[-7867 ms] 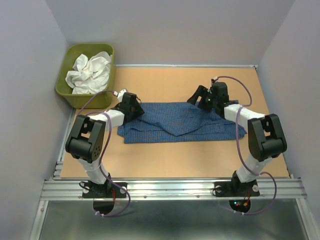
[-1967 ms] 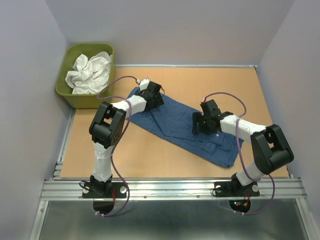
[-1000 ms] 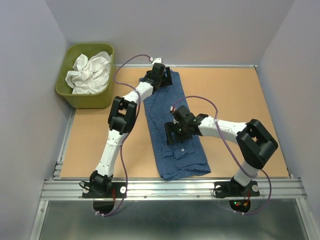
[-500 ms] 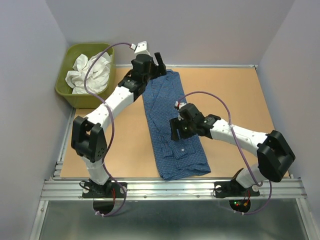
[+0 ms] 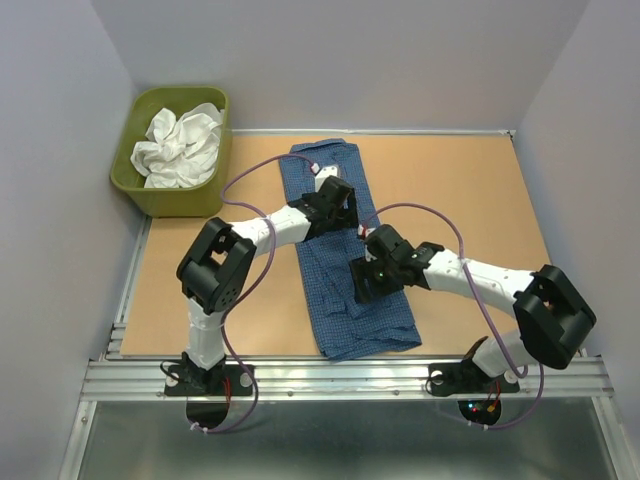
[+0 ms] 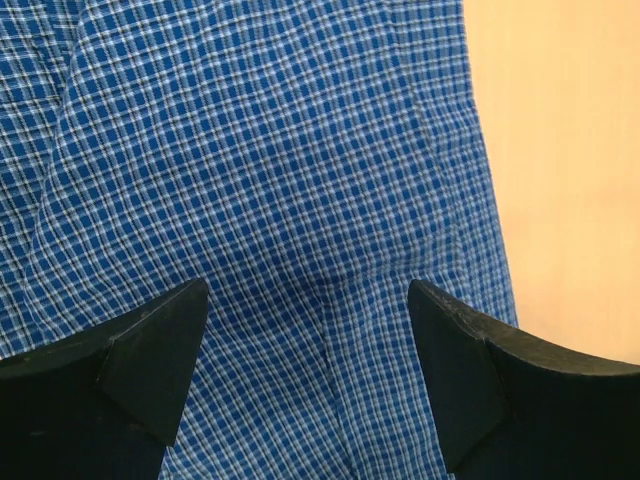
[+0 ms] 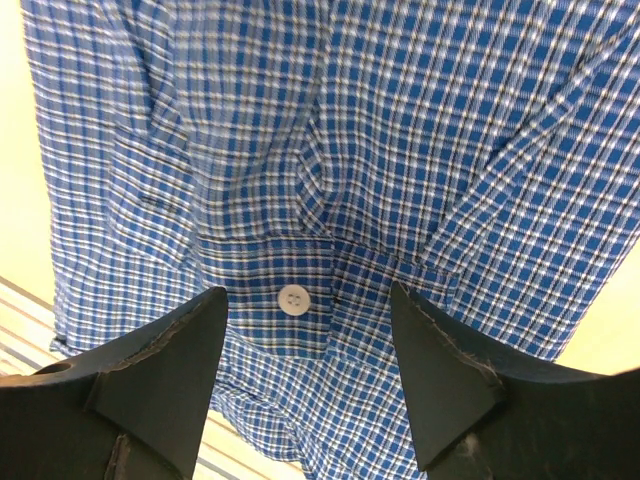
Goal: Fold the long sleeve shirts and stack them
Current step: Fold the shirt
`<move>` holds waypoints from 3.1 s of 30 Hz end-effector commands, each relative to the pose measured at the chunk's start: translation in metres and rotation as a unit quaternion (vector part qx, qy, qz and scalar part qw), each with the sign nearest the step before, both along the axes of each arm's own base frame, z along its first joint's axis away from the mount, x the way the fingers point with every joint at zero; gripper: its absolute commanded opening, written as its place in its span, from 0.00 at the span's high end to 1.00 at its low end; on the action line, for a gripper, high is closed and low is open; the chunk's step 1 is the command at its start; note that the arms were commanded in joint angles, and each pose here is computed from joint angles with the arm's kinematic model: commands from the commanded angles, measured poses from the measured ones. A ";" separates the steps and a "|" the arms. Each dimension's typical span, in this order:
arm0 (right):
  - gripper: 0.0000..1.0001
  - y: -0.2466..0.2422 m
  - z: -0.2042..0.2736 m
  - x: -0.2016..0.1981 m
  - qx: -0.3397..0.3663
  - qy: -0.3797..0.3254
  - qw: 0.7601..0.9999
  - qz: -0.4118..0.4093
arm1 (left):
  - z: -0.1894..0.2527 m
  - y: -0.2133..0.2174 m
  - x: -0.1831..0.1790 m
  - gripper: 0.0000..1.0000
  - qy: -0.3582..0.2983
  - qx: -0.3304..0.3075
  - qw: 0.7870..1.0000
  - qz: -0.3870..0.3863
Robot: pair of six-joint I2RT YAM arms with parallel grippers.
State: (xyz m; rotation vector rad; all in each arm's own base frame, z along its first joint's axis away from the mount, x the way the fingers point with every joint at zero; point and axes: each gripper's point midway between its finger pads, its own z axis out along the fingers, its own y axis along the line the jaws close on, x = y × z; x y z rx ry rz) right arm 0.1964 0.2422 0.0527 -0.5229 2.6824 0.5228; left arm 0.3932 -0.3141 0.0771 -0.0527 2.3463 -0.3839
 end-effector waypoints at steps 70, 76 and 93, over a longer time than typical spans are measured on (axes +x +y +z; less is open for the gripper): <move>0.49 -0.093 -0.005 0.006 -0.151 -0.060 0.970 -0.178 | -0.028 0.060 -0.130 0.06 0.099 -0.047 0.994 -0.017; 0.48 -0.072 0.005 0.002 -0.109 -0.039 0.981 -0.155 | -0.023 0.064 -0.132 0.06 0.097 -0.044 0.994 -0.015; 0.41 -0.074 0.005 0.016 0.007 0.027 0.975 -0.220 | -0.028 0.084 -0.191 0.09 0.179 -0.063 0.981 -0.029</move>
